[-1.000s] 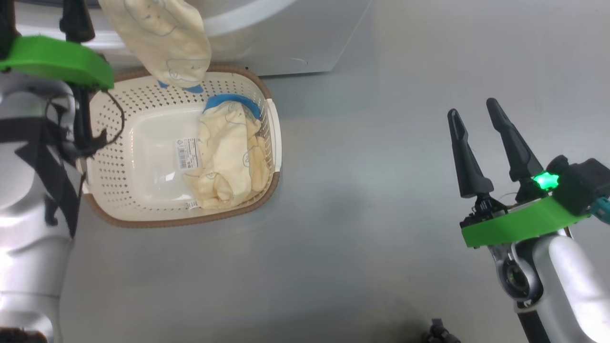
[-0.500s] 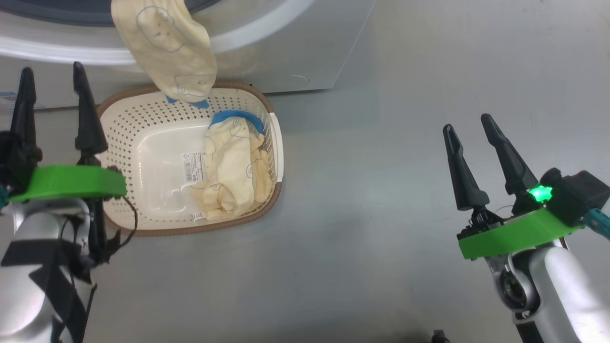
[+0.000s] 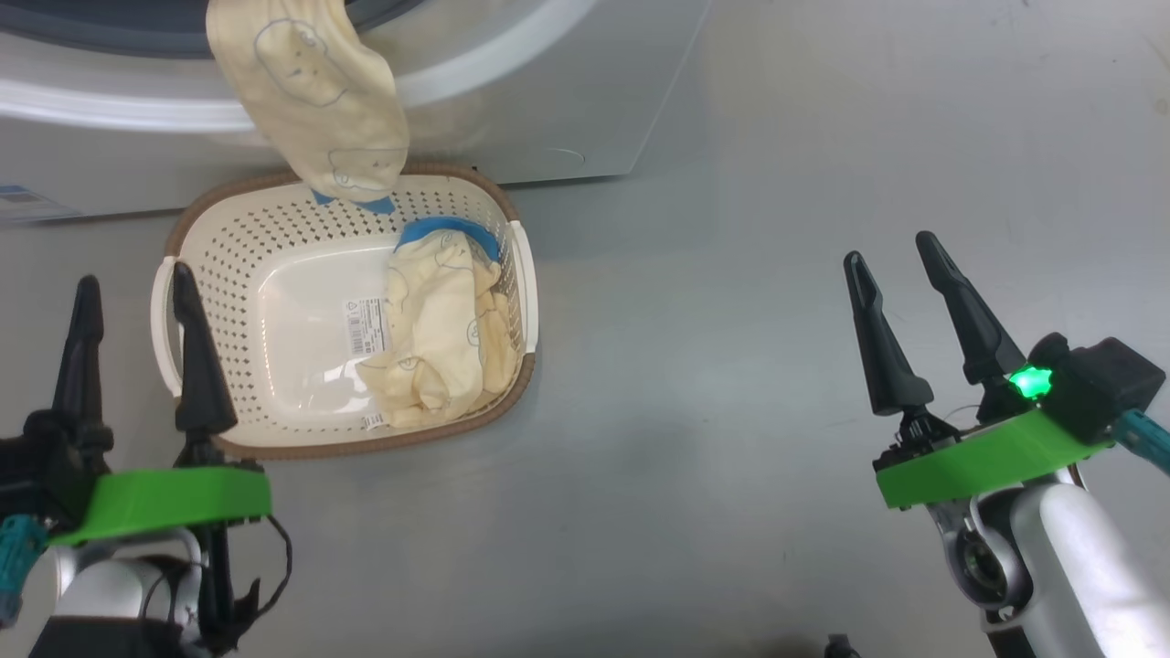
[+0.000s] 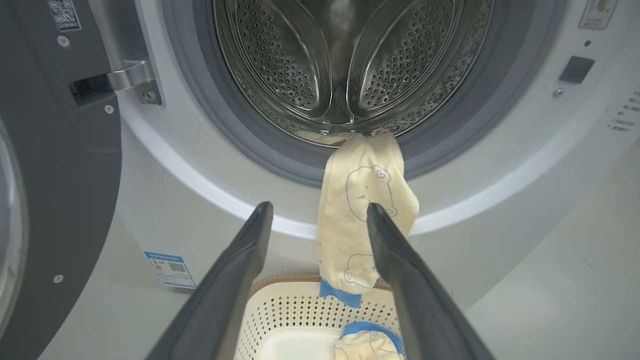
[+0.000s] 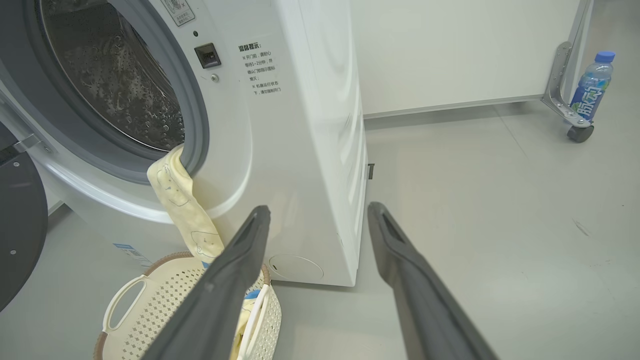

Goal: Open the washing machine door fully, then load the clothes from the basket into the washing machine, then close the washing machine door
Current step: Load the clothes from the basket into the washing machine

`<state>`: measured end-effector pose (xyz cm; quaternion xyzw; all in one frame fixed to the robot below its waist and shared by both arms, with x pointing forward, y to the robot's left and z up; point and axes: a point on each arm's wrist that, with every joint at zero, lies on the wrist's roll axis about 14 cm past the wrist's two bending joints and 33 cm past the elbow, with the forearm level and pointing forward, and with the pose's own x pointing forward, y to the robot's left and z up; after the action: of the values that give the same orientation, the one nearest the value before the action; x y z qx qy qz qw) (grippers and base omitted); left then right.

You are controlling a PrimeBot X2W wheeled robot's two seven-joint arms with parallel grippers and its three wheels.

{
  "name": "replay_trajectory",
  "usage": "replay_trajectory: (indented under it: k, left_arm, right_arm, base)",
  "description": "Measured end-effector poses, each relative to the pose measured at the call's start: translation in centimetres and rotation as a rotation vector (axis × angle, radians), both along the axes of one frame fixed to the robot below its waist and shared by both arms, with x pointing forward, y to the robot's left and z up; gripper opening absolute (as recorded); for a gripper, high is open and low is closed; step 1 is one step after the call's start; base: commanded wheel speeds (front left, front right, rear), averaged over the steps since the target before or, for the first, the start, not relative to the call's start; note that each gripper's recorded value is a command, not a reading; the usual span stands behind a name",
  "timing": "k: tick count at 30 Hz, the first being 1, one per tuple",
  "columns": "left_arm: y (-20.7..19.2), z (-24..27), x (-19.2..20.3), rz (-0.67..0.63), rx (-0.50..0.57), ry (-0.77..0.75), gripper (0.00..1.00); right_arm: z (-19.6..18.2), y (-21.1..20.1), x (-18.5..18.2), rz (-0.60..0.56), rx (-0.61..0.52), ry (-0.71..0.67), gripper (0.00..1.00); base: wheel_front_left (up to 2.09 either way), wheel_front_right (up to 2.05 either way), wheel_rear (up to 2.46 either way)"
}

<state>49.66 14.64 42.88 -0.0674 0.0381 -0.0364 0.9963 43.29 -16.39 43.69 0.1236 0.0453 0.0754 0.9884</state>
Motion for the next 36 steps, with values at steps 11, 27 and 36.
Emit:
replay_trajectory:
  k: [11,27,36]
  left_arm:
    - [0.4,-0.4,-1.9,0.004,0.007,0.028,1.0]
    - [0.5,-1.4,-2.2,0.009,-0.002,0.05,1.0]
    - [-1.7,-0.9,1.2,-0.034,-0.029,0.013,1.0]
  right_arm:
    - [0.3,-0.3,-0.1,-0.005,-0.006,-0.007,1.0]
    - [-0.4,-0.6,0.1,-0.013,-0.008,0.01,1.0]
    - [-1.3,-0.5,0.3,-0.011,-0.009,0.03,1.0]
  base:
    - [0.0,0.0,0.0]
    - [0.0,0.0,0.0]
    - [0.0,0.0,0.0]
